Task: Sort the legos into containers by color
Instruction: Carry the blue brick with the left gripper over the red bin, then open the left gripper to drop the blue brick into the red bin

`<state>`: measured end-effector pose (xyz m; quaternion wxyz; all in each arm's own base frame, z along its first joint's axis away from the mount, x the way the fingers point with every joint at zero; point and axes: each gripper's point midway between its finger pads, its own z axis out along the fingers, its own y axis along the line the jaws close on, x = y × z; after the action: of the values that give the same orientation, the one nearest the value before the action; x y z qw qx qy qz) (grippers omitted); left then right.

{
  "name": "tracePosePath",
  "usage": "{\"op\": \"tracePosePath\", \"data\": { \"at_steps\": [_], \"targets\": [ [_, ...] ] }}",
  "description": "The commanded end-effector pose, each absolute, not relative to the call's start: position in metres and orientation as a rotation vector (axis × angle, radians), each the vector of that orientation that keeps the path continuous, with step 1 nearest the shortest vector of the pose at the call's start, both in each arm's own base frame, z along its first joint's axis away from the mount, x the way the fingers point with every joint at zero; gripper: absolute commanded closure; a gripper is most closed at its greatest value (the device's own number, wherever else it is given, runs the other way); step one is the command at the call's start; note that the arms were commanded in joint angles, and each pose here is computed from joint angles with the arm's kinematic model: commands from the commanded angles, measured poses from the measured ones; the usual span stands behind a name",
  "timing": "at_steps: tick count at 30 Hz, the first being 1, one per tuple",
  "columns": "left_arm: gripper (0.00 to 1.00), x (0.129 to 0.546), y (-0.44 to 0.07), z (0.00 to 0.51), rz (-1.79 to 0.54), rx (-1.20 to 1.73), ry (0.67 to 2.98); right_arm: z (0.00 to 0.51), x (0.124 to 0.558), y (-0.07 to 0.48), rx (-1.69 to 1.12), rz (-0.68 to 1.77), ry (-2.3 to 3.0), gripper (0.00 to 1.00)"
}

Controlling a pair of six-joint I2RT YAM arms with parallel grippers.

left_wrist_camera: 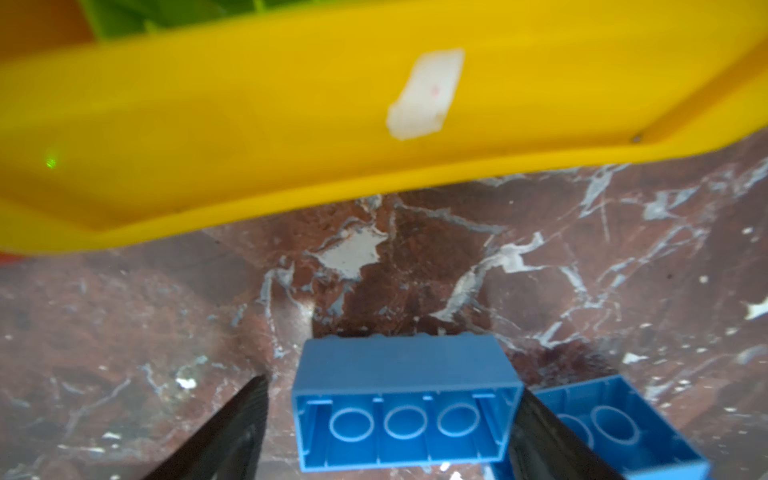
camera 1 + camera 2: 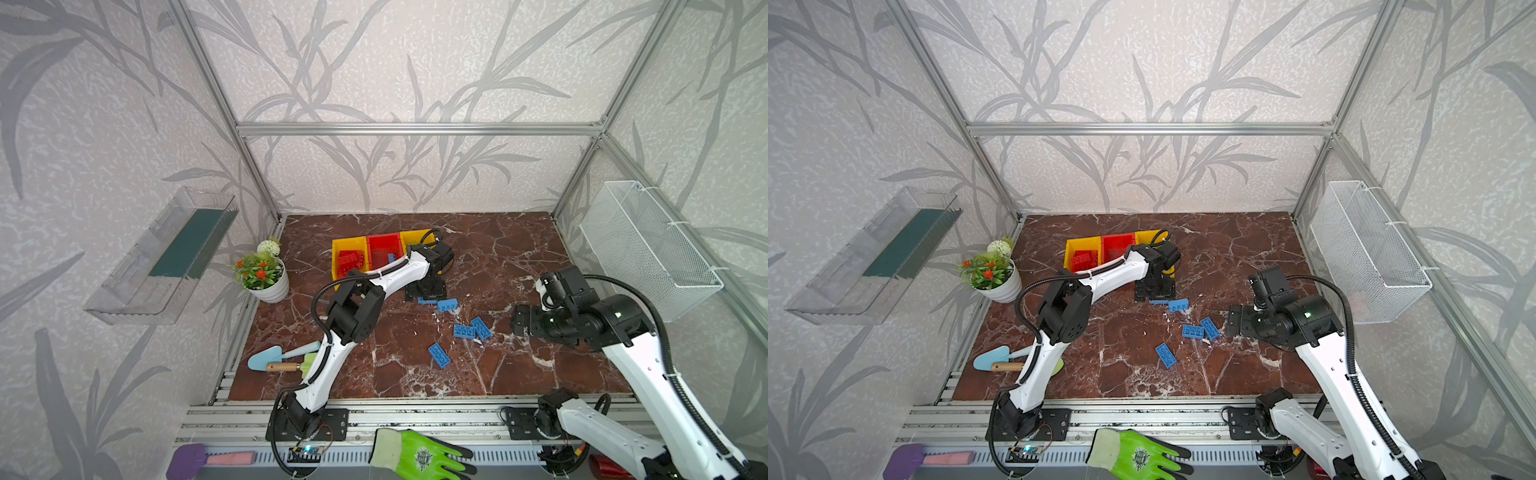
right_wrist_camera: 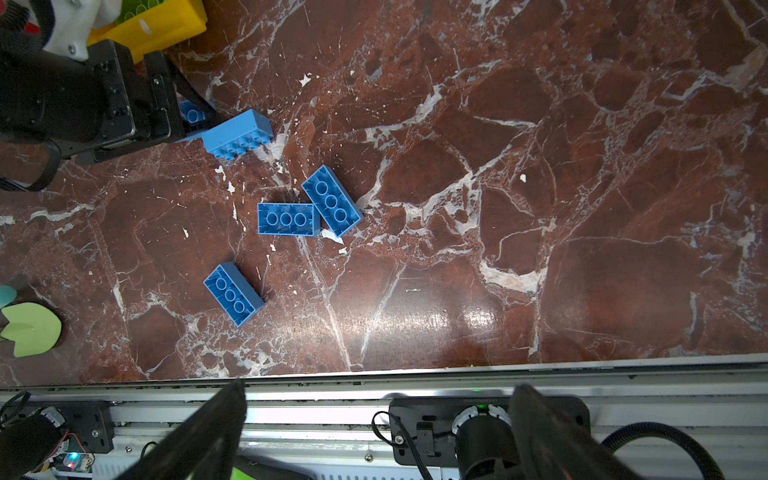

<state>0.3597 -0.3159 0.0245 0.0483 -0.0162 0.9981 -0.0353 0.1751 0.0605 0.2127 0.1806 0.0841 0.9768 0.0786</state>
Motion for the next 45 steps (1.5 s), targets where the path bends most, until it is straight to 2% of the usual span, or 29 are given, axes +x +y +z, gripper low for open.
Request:
{"op": "tracePosePath", "data": {
  "at_steps": [1, 6, 11, 19, 30, 38, 45],
  "targets": [
    [0.24, 0.362, -0.309, 0.021, -0.022, -0.040, 3.042, 0.213, 0.173, 0.059, 0.226, 0.222, 2.768, 0.01],
    [0.41, 0.363, -0.304, 0.024, 0.020, -0.013, 3.036, 0.215, 0.176, 0.060, 0.229, 0.230, 2.765, 0.01],
    [0.50, 0.362, -0.299, 0.034, 0.041, -0.002, 3.027, 0.215, 0.180, 0.061, 0.229, 0.231, 2.763, 0.01],
    [0.54, 0.371, -0.281, 0.083, 0.035, 0.017, 2.955, 0.220, 0.198, 0.068, 0.215, 0.234, 2.753, 0.01],
    [0.56, 0.422, -0.210, 0.143, -0.069, -0.156, 2.856, 0.227, 0.250, 0.098, 0.228, 0.337, 2.728, 0.01],
    [0.56, 0.470, -0.175, 0.136, -0.056, -0.227, 2.851, 0.233, 0.285, 0.126, 0.179, 0.305, 2.721, 0.01],
    [0.56, 0.496, -0.167, 0.121, -0.134, -0.249, 2.870, 0.229, 0.294, 0.133, 0.216, 0.272, 2.728, 0.01]
  ]
}}
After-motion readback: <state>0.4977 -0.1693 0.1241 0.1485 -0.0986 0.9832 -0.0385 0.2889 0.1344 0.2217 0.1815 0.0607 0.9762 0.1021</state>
